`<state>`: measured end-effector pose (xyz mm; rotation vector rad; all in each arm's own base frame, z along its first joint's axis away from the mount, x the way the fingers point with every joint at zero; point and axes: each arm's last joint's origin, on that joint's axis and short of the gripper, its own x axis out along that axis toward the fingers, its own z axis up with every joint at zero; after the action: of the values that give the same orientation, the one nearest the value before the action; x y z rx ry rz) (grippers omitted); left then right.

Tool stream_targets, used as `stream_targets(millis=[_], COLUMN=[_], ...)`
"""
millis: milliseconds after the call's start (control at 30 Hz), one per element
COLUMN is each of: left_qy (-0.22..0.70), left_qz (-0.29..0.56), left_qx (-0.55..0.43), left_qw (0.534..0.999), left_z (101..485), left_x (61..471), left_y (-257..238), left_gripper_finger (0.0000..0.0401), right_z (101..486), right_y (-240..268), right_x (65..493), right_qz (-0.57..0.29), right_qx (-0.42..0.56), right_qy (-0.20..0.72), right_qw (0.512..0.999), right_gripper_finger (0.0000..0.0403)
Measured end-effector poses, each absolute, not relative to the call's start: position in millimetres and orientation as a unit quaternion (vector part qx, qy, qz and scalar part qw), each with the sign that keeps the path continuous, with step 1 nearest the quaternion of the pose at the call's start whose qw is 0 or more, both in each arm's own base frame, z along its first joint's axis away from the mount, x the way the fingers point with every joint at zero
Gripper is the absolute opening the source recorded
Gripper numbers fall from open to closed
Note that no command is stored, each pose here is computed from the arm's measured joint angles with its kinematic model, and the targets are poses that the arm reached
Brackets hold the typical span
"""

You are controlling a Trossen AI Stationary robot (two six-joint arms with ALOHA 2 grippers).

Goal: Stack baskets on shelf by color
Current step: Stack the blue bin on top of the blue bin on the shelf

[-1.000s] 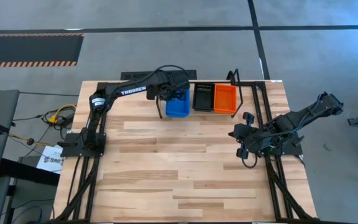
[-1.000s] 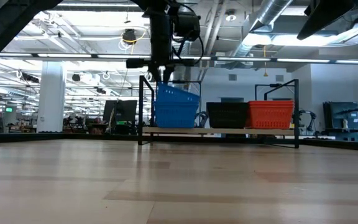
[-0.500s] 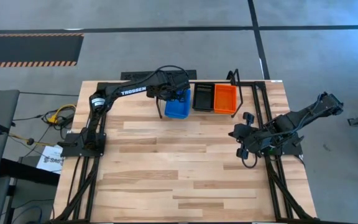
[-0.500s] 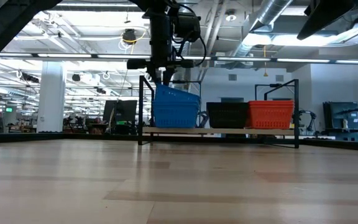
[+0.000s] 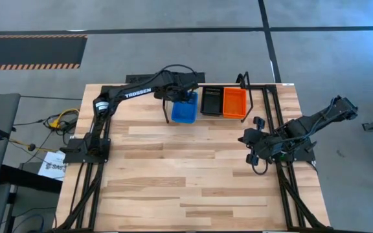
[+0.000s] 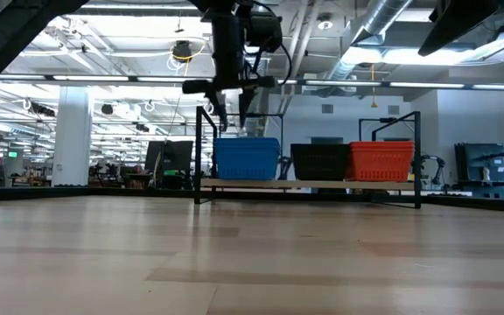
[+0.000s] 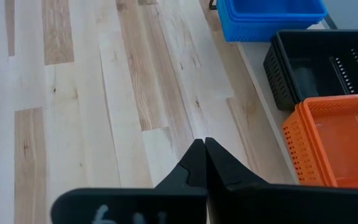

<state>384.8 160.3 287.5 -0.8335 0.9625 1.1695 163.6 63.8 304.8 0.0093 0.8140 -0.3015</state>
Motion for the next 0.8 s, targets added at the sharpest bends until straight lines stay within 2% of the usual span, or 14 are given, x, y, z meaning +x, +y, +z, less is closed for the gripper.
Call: stream_targets(millis=[267, 433, 500, 667, 800], left_qy=[0.404, 0.386, 0.374, 0.323, 0.295], left_qz=[0.439, 0.384, 0.364, 0.384, 0.398], left_qx=[-0.314, -0.261, -0.236, -0.144, -0.072], left_qw=[0.739, 0.797, 0.820, 0.853, 0.865], left_z=[342, 387, 400, 434, 448], left_x=[397, 395, 388, 356, 331], left_y=[134, 87, 62, -1, -41], left_gripper_finger=[0.0129, 0.0115, 0.0110, 0.0098, 0.0091], right_z=[306, 314, 316, 317, 309], right_y=[64, 69, 70, 61, 48], right_x=[165, 174, 181, 210, 250], right_qz=[-0.144, -0.110, -0.096, -0.050, 0.031], right_qx=[0.009, 0.016, 0.018, 0.033, 0.054], right_qy=[0.385, 0.342, 0.325, 0.298, 0.275], right_qw=[0.911, 0.933, 0.941, 0.953, 0.959], right_gripper_finger=[0.0002, 0.0002, 0.0001, 0.0001, 0.0001])
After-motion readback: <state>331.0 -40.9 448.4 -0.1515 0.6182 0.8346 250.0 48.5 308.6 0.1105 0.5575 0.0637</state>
